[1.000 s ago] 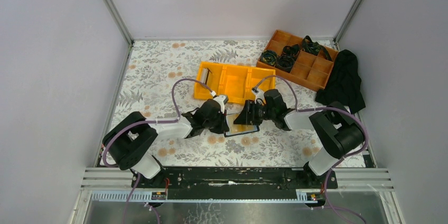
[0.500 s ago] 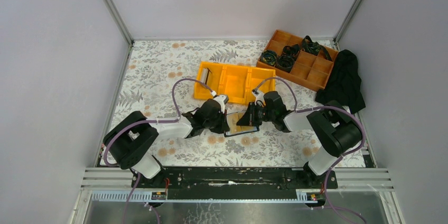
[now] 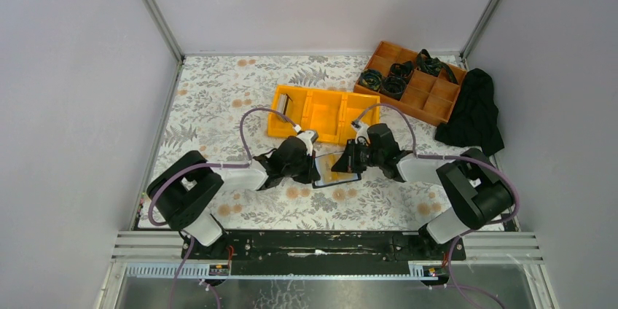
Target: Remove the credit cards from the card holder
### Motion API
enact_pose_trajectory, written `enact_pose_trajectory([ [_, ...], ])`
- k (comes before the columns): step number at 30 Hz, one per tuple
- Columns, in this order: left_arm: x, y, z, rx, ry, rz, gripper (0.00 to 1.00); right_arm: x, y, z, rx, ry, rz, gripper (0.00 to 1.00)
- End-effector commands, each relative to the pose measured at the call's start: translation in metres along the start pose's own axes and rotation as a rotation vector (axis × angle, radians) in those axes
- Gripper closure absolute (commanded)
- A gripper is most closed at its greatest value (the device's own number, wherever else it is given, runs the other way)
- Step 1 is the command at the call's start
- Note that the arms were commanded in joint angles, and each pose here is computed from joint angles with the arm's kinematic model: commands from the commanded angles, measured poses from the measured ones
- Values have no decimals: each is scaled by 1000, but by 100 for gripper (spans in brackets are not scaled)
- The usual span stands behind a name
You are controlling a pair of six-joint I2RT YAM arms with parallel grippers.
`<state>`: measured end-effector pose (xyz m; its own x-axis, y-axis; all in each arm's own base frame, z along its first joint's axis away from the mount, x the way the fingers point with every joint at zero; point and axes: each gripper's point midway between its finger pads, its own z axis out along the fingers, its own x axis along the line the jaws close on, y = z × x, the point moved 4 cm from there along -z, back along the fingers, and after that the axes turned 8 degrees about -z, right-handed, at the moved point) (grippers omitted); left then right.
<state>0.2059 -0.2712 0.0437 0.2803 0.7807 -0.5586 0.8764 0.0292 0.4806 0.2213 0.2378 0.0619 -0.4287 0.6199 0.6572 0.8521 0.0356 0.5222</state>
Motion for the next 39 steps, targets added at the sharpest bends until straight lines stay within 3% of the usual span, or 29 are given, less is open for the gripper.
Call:
enact_pose_trajectory([
  [1,27,-28,4,91,104,-1,100,2,22,-12,-57,-17,-64,98],
  [12,25,-26,4,80,89,0,100,-3,37,-37,-109,-61,-77,100],
  [15,17,-20,0,63,36,2,100,3,46,-50,-132,-55,-105,100],
  [19,-15,-6,-14,18,-151,26,99,17,53,-63,-147,-24,-136,100],
  [21,-35,11,-28,-55,-234,50,72,24,54,-70,-169,-7,-156,100],
  [24,-58,32,-52,-162,-328,73,15,40,63,-86,-272,33,-214,100],
  [25,-65,38,-61,-198,-357,78,3,45,65,-91,-306,46,-232,100],
  [26,-71,44,-71,-242,-383,79,0,52,67,-98,-347,63,-253,100],
  [31,-81,65,-106,-420,-440,16,0,86,71,-125,-464,191,-344,100],
  [39,-110,73,-129,-397,-751,45,22,120,66,-144,-479,382,-391,100],
])
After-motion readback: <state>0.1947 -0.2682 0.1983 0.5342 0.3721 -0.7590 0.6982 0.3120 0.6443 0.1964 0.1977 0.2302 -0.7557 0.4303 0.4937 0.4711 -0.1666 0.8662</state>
